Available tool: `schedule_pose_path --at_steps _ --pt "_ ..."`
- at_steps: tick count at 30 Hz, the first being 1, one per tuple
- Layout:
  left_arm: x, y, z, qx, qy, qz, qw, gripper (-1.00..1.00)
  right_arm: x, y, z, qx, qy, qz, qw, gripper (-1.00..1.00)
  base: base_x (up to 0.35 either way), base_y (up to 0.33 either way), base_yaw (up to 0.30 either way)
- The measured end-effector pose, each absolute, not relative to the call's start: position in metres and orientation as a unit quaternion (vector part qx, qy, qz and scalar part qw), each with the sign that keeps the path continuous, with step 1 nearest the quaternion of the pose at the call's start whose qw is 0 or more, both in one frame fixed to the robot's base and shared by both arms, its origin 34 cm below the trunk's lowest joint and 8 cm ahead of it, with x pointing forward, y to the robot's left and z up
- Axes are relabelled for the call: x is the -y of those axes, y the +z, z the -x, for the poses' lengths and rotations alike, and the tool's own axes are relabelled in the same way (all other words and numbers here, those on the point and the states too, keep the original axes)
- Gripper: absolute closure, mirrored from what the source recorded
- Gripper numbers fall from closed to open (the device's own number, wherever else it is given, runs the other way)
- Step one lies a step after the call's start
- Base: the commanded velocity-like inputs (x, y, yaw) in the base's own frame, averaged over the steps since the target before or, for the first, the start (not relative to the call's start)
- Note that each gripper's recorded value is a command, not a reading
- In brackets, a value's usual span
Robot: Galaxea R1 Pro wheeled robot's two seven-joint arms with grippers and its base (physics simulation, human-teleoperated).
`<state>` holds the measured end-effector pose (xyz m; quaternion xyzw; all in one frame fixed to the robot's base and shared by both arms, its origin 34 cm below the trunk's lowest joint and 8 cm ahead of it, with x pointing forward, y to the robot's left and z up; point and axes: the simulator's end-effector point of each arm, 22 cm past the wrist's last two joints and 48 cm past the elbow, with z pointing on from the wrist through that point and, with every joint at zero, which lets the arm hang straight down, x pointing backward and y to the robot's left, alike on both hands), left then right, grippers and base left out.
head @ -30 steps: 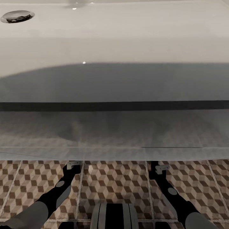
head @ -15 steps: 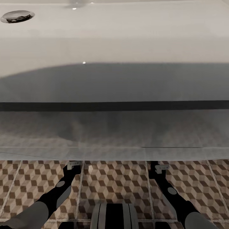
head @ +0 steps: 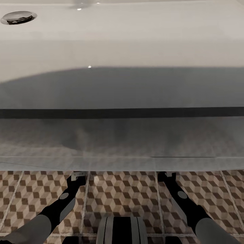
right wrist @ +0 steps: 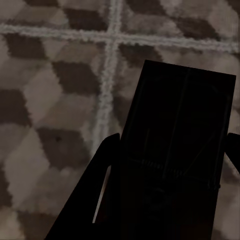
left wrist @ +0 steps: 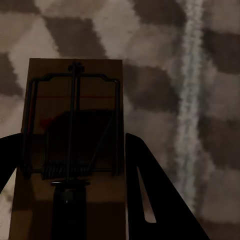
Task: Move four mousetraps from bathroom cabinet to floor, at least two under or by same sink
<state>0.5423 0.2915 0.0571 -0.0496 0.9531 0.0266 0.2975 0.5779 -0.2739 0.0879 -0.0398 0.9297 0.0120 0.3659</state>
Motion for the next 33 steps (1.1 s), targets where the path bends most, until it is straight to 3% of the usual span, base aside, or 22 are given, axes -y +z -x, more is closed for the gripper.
schedule_pose_path --at_steps 33 --pt "-0.287 0.061 -0.551 -0.951 0.020 0.051 0.306 1.00 0.264 0.085 -0.563 -0.921 0.025 0.083 0.379 1.00 0.000 0.000 0.000"
